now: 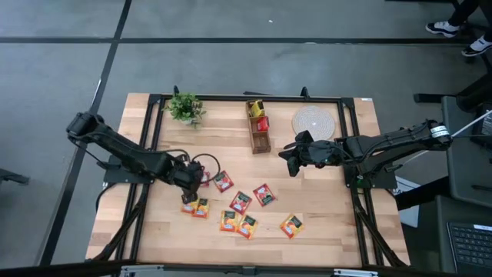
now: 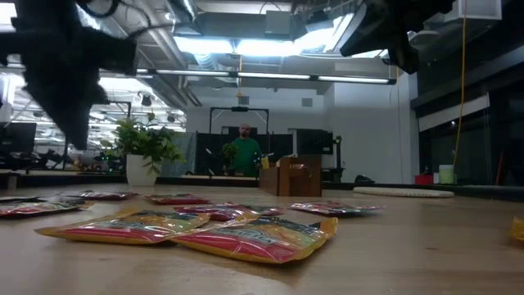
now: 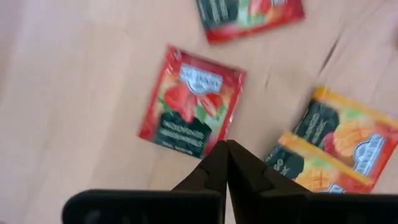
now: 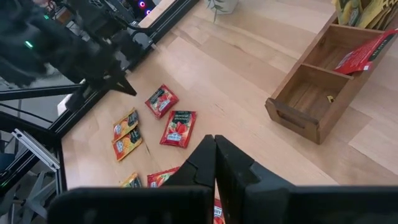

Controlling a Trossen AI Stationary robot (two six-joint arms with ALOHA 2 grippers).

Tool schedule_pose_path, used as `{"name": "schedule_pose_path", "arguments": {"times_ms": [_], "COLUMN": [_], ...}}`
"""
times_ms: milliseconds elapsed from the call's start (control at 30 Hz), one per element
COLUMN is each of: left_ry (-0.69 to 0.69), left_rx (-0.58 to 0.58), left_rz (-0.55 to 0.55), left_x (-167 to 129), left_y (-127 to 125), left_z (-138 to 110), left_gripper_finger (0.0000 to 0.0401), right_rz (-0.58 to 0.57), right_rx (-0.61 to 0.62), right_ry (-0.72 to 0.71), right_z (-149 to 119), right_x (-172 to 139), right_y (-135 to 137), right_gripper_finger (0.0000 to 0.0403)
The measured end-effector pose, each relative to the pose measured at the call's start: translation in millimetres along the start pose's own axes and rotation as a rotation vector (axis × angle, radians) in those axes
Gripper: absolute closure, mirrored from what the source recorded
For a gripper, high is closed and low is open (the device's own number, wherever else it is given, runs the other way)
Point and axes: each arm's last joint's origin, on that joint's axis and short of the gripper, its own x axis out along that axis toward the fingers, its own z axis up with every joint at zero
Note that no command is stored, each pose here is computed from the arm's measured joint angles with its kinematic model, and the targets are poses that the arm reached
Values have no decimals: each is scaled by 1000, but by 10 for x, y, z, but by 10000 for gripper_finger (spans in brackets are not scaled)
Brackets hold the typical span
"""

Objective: Pick & Place Tea
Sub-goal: Put the red tea bag into the middle section of the wooden organizer

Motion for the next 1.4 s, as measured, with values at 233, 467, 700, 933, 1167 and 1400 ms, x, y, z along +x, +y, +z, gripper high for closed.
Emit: {"name": "schedule_pose_path", "arguments": {"times_ms": [233, 467, 700, 933, 1167, 1400], "left_ry": [-78, -47, 37, 172, 256, 288], "left_rx": [-87, -203, -167, -24, 62, 105], "left_rz": [-48, -51, -28, -21, 10, 94], "left_x": [-197, -157, 7, 265, 449, 589], "left_y": [178, 404, 540, 500, 413, 389], "left_z": [72, 213, 306, 314, 272, 258], "left_gripper_finger": [342, 213, 156, 153, 153, 153], "right_rz": [2, -7, -10, -7, -4, -19], "right_rx": [-24, -27, -25, -16, -14, -16], "right_ry": [-1, -13, -19, -25, -29, -47], "right_z": [1, 5, 8, 13, 16, 22], "right_x": [0, 0, 0, 0, 0, -1], "right_y": [2, 0, 0, 4, 8, 4], "right_gripper_finger": [393, 393, 393, 393, 393, 393]}}
